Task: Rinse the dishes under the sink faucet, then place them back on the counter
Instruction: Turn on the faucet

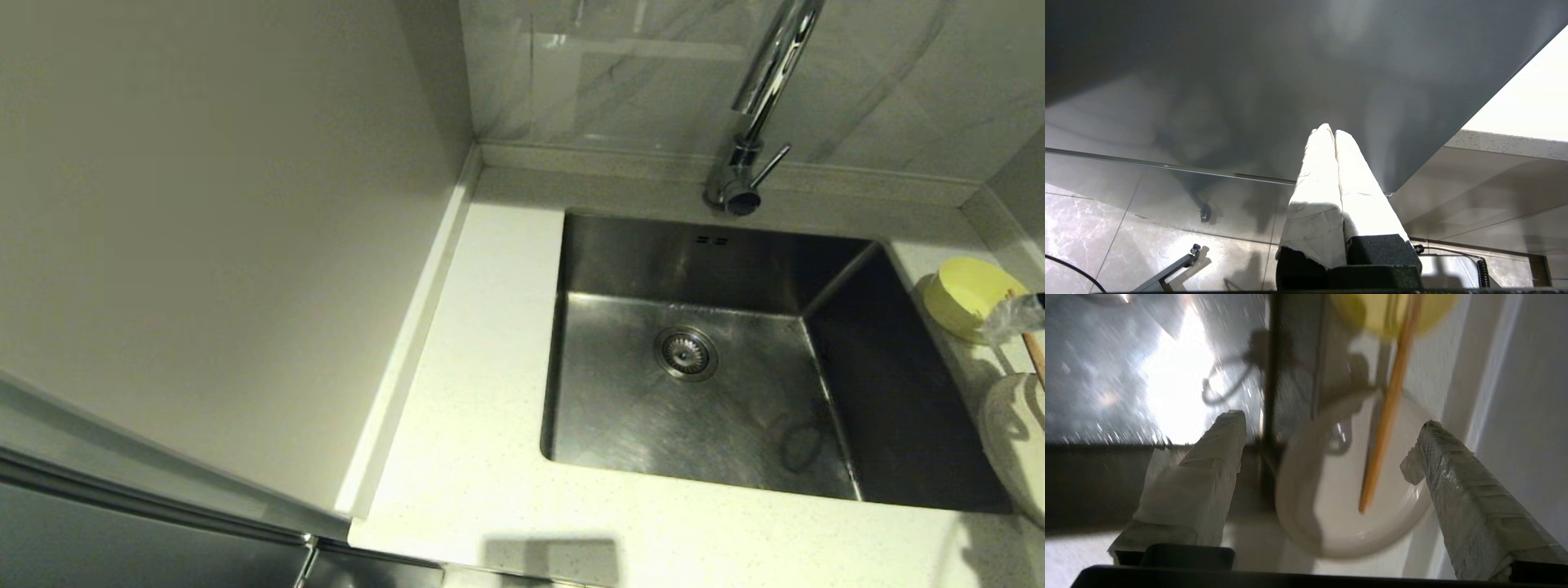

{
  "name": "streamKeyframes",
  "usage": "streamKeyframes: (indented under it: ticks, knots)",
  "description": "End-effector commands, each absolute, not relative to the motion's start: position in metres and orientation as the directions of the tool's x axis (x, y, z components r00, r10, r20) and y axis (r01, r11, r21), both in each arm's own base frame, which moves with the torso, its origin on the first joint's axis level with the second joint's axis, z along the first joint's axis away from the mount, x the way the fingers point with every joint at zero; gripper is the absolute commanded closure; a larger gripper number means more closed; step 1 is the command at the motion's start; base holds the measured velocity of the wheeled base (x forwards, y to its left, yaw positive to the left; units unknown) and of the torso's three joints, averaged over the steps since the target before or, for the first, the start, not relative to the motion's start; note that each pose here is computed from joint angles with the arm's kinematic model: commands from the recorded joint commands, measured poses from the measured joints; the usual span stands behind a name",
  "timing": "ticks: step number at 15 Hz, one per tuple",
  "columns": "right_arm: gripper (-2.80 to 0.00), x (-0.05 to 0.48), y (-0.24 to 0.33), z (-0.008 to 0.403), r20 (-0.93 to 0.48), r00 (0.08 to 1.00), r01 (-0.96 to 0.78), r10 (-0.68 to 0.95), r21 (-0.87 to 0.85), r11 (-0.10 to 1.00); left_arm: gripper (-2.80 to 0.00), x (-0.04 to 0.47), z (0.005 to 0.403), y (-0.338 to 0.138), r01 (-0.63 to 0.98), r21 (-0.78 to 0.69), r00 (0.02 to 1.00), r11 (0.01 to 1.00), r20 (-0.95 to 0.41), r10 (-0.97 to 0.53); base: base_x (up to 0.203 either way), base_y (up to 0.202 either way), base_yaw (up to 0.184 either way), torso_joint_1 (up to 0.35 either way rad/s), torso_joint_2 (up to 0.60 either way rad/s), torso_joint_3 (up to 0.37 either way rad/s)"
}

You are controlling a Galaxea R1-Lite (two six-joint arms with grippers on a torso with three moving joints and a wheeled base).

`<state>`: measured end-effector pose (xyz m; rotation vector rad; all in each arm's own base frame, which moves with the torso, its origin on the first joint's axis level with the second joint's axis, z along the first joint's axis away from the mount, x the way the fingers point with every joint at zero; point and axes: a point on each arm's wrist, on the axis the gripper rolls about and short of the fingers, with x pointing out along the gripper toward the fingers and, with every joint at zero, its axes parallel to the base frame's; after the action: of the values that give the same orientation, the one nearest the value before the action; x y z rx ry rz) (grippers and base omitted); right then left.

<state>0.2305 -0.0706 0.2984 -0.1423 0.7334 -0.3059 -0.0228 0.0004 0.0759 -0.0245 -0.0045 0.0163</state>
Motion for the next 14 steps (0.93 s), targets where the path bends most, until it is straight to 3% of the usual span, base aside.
streamKeyframes:
  ticks: [1,2,3,8,14]
  knots:
    - [-2.80,0.242,-0.059,0.304,-0.574,0.765,0.196,-0.293,-0.226,0.954,0.00,-0.023,0.076,0.000,-0.017,-0.025,1.000,1.000,0.006,0.017,0.000,0.000,0.000,0.000,0.00,0.000]
    - [-2.80,0.248,-0.052,0.307,-0.549,0.789,0.188,-0.275,-0.211,0.959,0.00,-0.023,0.076,0.000,-0.017,-0.025,1.000,1.000,0.006,0.017,0.000,0.000,0.000,0.000,0.00,0.000]
    - [0.00,0.254,-0.047,0.308,-0.539,0.802,0.178,-0.258,-0.197,0.964,0.00,-0.023,0.076,0.000,-0.017,-0.025,1.000,1.000,0.006,0.017,0.000,0.000,0.000,0.000,0.00,0.000]
    - [0.00,0.290,-0.034,0.328,-0.467,0.862,0.193,-0.197,-0.057,0.979,0.00,-0.023,0.076,0.000,-0.017,-0.025,1.000,1.000,0.006,0.017,0.000,0.000,0.000,0.000,0.00,0.000]
    - [0.00,0.330,-0.033,0.334,-0.275,0.957,0.122,-0.088,0.112,0.986,0.00,-0.023,0.076,0.000,-0.017,-0.025,1.000,1.000,0.006,0.017,0.000,0.000,0.000,0.000,0.00,0.000]
